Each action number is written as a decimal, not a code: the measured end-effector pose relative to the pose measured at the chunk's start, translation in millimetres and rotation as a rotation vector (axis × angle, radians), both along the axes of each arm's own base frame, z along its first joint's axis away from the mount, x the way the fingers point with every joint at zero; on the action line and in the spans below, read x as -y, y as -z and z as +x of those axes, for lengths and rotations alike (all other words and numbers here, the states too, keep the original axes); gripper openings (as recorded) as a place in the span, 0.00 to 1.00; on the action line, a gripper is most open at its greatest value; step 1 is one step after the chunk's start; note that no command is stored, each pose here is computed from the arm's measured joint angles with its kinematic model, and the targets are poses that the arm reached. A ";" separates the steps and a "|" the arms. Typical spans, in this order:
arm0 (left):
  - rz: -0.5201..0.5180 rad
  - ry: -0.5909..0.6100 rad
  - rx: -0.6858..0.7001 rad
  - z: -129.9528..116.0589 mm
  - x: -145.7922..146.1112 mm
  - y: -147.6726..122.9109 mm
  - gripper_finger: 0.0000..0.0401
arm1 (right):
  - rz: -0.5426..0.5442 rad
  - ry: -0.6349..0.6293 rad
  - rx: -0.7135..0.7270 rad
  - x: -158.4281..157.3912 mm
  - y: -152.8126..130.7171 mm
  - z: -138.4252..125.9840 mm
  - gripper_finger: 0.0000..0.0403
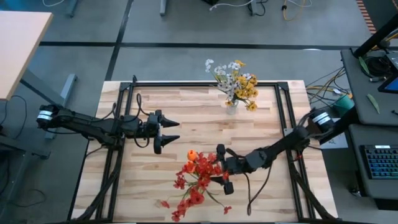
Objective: Sort flowers into vase by color
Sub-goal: Put the red flowers into the bottom transparent vase, then return to Home Position
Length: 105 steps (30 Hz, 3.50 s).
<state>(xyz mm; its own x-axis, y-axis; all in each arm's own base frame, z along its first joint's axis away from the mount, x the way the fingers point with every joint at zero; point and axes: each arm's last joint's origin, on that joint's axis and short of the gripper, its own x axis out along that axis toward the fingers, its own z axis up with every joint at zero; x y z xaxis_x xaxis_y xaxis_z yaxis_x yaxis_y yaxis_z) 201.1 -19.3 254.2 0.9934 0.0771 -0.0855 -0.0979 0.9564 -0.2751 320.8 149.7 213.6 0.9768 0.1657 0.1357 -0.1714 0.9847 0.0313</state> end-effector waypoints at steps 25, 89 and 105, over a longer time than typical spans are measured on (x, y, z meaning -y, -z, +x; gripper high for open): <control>0.018 0.013 -0.012 -4.4 1.6 -24.9 0.71 | 0.066 -0.042 -0.553 12.8 -48.7 -80.7 0.63; 0.373 0.031 0.154 -117.0 -18.4 25.5 0.00 | -0.236 -0.215 -0.008 150.2 -86.2 -165.0 0.66; 0.326 0.109 0.161 -113.0 -16.3 53.0 0.00 | -0.234 -0.176 0.153 147.2 -54.8 -228.5 0.66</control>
<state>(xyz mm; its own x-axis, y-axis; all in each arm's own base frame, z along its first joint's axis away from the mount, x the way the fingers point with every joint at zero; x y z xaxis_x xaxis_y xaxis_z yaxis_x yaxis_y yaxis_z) 88.1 -3.0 201.1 0.9959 -0.0326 0.0840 0.0291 0.9987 0.0422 92.3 2.5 268.5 0.9016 0.3738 0.2175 -0.3244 0.9171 -0.2315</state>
